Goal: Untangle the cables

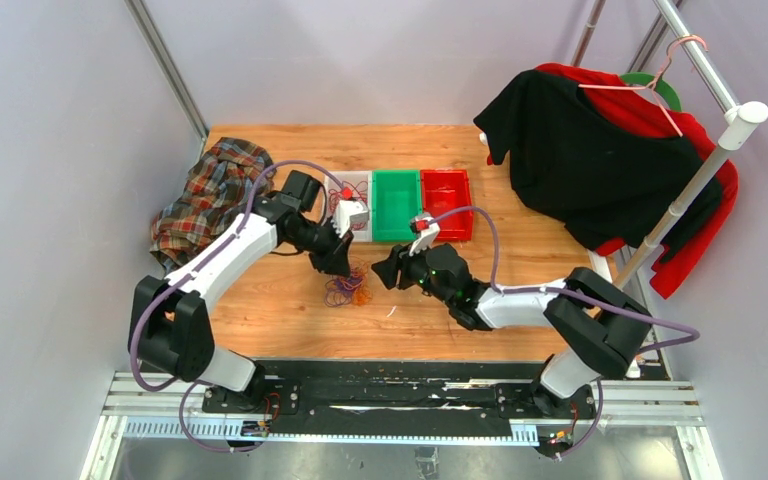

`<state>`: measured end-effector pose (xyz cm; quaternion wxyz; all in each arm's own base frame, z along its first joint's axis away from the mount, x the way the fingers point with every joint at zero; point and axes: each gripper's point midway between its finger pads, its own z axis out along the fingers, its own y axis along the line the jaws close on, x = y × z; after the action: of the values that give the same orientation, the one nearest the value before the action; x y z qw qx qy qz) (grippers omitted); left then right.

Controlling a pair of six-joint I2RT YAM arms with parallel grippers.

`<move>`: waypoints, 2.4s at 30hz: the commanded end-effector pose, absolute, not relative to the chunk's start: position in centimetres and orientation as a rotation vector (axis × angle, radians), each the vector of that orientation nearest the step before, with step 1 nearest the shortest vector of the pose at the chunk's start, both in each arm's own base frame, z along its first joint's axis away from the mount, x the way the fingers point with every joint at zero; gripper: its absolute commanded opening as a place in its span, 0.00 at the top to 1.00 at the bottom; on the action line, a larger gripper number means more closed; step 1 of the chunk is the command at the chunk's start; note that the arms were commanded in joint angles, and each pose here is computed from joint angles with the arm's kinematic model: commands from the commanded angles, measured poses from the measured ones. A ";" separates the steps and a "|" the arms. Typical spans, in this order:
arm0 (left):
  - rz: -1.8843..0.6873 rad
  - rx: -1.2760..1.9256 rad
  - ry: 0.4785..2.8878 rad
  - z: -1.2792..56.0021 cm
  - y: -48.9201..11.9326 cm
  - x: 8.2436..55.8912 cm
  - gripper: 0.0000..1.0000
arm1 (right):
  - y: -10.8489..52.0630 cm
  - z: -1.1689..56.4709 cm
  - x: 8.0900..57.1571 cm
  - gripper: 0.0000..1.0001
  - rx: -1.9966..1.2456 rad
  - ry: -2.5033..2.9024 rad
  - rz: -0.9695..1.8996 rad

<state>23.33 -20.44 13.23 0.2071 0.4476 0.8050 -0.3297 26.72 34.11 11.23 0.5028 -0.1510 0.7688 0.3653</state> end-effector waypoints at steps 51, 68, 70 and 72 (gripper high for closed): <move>-0.791 1.012 2.274 17.6 -16.1 26.1 0.99 | 34.3 9.7 27.7 0.97 -0.354 1.929 0.756; -0.838 1.127 2.065 25.6 -21.1 22.1 0.99 | 37.3 20.6 23.0 0.48 -0.486 1.649 0.899; -0.832 1.133 2.065 25.5 -21.1 22.0 0.99 | 37.5 21.0 22.9 0.48 -0.481 1.633 0.918; -0.827 1.142 2.066 25.3 -21.2 21.9 0.99 | 37.6 21.4 22.7 0.47 -0.484 1.620 0.934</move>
<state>22.47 -21.10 24.56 0.3110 0.4309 0.7860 -0.3158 23.23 36.84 18.12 0.5443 -0.2046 0.7262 0.3666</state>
